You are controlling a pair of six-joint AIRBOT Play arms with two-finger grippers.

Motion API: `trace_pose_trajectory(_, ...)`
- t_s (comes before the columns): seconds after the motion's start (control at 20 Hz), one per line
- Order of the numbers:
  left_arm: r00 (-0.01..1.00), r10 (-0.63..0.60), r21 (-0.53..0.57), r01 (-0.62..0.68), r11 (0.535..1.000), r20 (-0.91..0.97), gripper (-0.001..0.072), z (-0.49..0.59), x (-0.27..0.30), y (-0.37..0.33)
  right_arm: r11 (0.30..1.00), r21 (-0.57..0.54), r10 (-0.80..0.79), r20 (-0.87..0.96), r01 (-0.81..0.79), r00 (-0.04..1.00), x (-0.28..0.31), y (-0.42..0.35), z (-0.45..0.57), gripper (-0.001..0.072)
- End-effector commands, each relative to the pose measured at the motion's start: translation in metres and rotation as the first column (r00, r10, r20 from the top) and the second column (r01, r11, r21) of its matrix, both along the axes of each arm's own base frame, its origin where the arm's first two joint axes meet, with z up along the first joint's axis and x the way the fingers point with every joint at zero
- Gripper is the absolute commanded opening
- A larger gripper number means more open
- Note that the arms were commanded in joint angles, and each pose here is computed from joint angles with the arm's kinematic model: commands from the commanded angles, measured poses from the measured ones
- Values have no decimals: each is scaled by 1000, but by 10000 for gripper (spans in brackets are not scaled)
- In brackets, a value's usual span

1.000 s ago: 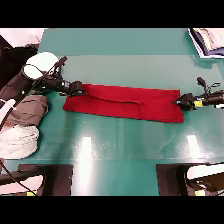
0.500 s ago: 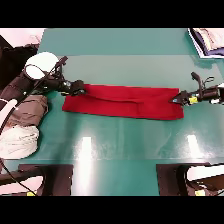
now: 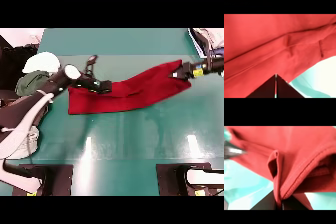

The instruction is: Fold the shirts.

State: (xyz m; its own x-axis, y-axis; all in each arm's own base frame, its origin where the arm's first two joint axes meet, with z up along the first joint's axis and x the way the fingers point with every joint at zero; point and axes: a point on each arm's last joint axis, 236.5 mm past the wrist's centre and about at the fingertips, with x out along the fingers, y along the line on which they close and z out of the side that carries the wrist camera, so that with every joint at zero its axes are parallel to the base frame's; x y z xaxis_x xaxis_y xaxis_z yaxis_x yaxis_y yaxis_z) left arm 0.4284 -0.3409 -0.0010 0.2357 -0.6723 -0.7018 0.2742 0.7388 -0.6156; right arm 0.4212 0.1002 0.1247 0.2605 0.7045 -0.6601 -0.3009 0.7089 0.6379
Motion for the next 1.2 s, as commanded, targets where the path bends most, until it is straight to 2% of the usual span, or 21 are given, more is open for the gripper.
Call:
trace_pose_trajectory(0.0, 998, -61, 2, 61, 998, -17, 21, -29, 4, -44, 995, 4, 98, 61, -99, 993, -8, 60, 50, 13)
trace_pose_trajectory(0.25, 998, -47, 10, 48, 999, -44, 22, -50, 14, -46, 965, 5, 259, 106, -261, 960, -17, 137, 74, 14)
trace_pose_trajectory(0.55, 997, -45, 38, 48, 998, -62, 21, -52, 22, -19, 933, 15, 356, 105, -360, 928, -19, 196, 62, 14)
trace_pose_trajectory(0.7, 997, -48, 61, 52, 997, -55, 21, -33, 36, 25, 921, 14, 387, 81, -389, 919, -23, 210, 37, 14)
trace_pose_trajectory(0.95, 997, -19, 160, 6, 987, 77, 21, 38, 56, 126, 912, 20, 406, 101, -410, 908, -15, 246, 10, 14)
trace_pose_trajectory(1.15, 988, 53, 199, -82, 977, 146, 22, 100, 48, 206, 896, 10, 435, 177, -444, 883, -9, 297, -22, 15)
